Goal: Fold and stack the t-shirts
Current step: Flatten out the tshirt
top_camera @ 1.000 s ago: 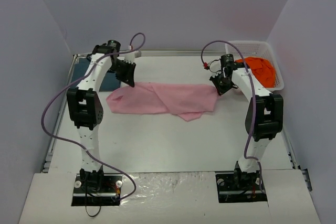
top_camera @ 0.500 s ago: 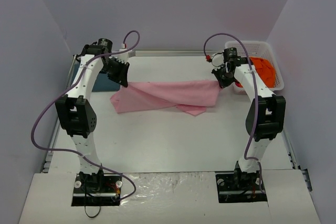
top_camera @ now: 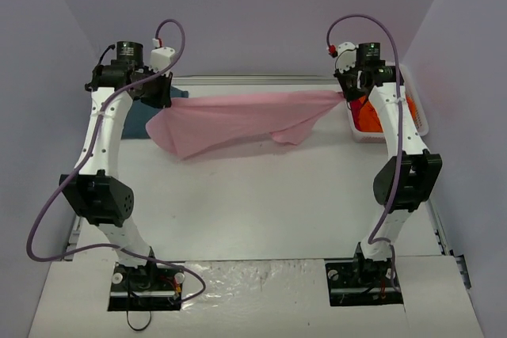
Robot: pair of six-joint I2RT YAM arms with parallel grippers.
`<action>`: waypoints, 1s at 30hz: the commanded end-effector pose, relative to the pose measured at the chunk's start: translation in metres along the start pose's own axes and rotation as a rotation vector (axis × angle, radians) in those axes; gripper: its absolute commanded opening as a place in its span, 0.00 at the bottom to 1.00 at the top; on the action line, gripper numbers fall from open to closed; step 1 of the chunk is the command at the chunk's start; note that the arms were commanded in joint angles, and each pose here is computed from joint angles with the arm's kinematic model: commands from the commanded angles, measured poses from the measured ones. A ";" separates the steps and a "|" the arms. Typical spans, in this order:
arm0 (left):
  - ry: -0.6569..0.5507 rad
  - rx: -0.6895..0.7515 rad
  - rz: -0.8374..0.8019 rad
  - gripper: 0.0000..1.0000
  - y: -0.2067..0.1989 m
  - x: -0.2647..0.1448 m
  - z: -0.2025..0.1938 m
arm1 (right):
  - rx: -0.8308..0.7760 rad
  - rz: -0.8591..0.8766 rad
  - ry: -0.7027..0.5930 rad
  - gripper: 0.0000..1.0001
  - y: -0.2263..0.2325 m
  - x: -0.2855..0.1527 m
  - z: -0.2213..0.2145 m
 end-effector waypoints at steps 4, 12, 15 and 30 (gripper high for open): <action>-0.121 0.005 0.146 0.02 0.013 -0.046 0.022 | 0.029 -0.107 -0.101 0.00 -0.027 -0.054 0.023; -0.081 0.036 0.123 0.02 0.004 -0.052 -0.002 | 0.001 -0.041 -0.085 0.00 0.001 -0.071 -0.006; -0.060 0.080 0.050 0.02 -0.011 -0.059 -0.014 | -0.013 -0.039 -0.090 0.00 0.009 -0.086 -0.016; -0.087 0.076 0.023 0.02 -0.019 -0.058 -0.023 | -0.024 -0.034 -0.121 0.00 0.009 -0.101 -0.010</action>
Point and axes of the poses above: each gripper's point midway between its finger pads, its own x axis out along the fingers, its own y axis along the line the jaws close on, z = x × y, the point moved 2 cm from there along -x, back along the fingers, and after that the axes turned 6 degrees about -x, right-handed, at the moved point
